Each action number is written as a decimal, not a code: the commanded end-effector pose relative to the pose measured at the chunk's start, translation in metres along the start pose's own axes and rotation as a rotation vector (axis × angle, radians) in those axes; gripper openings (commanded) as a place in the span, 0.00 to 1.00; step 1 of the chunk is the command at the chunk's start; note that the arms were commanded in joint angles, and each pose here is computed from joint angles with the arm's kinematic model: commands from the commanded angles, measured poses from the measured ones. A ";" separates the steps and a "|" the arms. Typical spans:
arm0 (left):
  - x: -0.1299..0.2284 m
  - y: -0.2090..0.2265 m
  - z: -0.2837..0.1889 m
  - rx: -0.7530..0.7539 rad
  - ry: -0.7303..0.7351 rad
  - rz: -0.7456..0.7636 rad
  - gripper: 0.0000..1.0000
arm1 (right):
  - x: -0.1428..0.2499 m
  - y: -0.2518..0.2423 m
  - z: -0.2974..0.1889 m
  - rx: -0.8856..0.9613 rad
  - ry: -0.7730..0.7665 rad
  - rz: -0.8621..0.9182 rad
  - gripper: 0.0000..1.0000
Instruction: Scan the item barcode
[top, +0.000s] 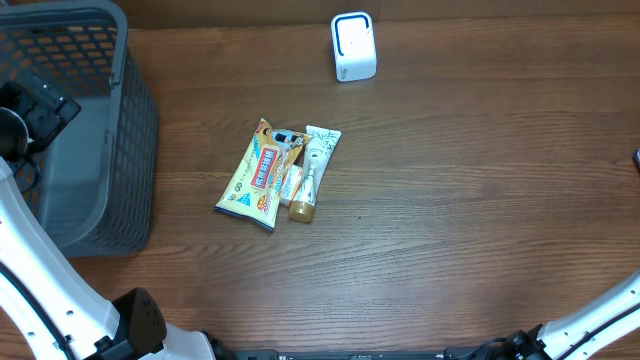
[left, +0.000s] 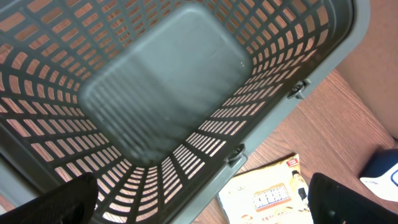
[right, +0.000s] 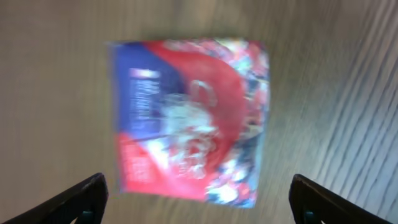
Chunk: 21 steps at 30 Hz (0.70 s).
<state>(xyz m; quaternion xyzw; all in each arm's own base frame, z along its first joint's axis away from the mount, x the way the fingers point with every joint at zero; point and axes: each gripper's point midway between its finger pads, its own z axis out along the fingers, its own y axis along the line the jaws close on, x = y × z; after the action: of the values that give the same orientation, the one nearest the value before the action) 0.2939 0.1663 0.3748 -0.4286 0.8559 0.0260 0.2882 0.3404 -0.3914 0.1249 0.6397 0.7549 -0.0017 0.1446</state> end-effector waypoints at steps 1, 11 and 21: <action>0.000 0.001 0.000 0.002 0.001 -0.014 1.00 | -0.009 0.058 -0.058 -0.274 -0.043 -0.095 0.94; 0.000 0.001 0.000 0.002 0.001 -0.014 1.00 | 0.107 0.183 -0.160 -0.863 0.236 -0.446 0.96; 0.000 0.001 0.000 0.002 0.001 -0.014 1.00 | 0.335 0.228 -0.158 -0.708 0.523 -0.971 0.94</action>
<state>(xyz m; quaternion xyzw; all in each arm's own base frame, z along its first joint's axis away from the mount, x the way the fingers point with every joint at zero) 0.2940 0.1662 0.3748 -0.4284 0.8560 0.0260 0.2882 0.4789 -0.0605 0.2522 0.2149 0.8916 0.3663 0.1569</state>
